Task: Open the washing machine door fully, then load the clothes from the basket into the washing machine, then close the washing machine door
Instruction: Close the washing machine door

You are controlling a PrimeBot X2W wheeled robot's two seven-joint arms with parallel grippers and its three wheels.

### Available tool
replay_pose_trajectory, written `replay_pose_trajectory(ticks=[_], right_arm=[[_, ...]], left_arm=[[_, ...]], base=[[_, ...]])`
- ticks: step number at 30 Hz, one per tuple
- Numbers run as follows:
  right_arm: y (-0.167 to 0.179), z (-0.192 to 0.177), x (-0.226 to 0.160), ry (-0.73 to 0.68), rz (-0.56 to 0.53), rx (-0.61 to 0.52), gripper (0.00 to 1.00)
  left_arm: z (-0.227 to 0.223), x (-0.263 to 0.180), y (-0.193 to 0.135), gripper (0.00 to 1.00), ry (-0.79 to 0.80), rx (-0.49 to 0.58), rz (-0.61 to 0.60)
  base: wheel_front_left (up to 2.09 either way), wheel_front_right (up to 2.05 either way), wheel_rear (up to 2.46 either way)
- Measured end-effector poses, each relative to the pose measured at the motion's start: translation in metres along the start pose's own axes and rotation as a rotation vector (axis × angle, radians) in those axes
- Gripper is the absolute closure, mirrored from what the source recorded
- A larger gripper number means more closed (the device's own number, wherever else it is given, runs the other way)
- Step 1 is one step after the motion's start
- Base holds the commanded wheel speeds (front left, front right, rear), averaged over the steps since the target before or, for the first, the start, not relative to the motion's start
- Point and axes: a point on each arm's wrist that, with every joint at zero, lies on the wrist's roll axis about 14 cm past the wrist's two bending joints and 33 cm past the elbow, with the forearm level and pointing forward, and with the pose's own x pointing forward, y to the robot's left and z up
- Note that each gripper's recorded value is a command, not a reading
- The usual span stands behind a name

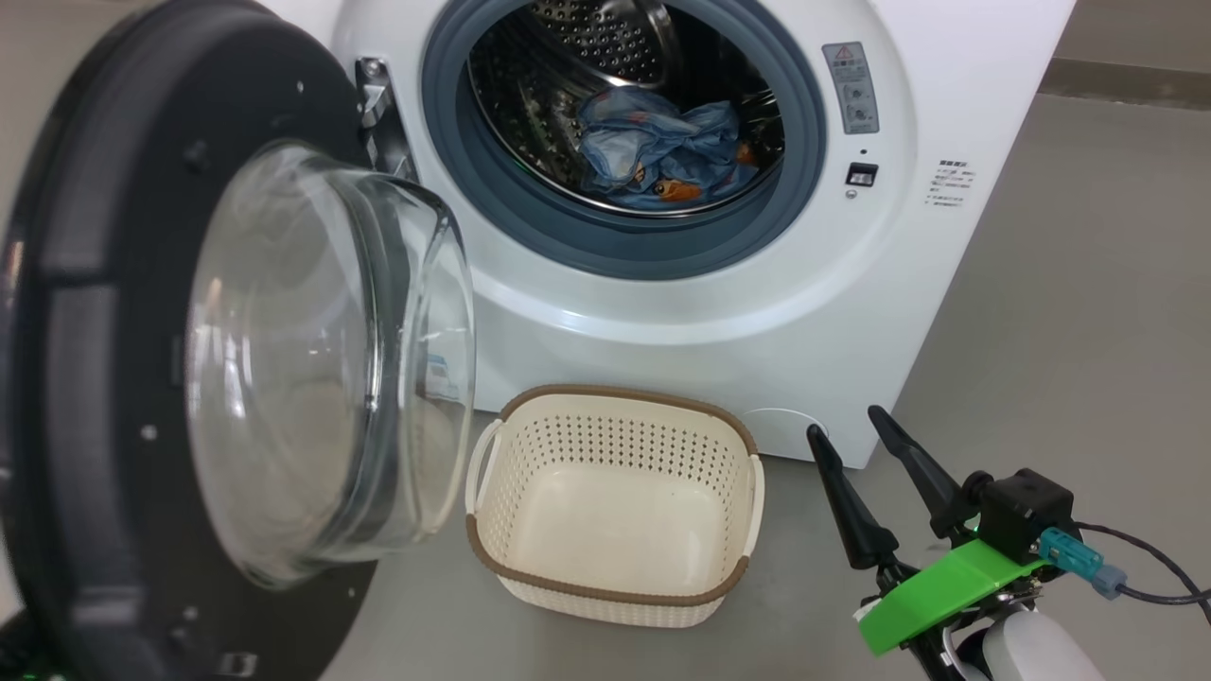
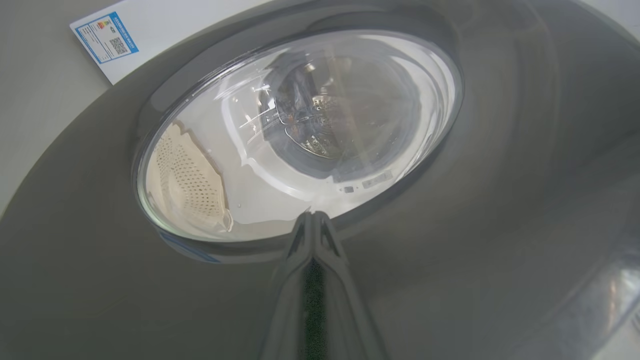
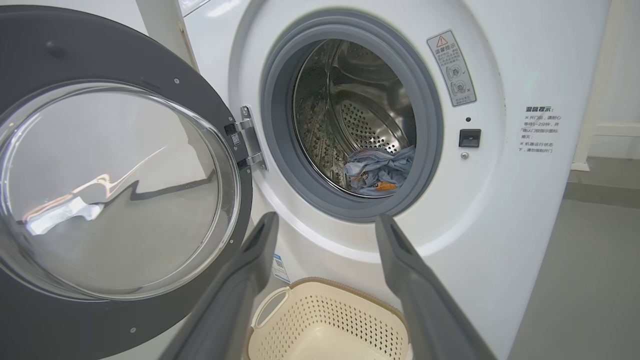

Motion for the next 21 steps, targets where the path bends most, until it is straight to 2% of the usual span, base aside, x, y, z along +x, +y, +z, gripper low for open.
replay_pose_trajectory(ticks=[10,21], right_arm=[[-0.011,0.006,-0.015,-0.015,-0.050,0.001,0.00],[-0.041,0.019,-0.040,-0.043,-0.156,-0.017,0.00]], left_arm=[[-0.063,0.040,-0.037,1.00,0.110,0.047,-0.118],[-0.110,0.092,-0.062,1.00,0.133,0.063,-0.164]], base=[[0.00,0.00,0.00],[0.00,0.00,0.00]])
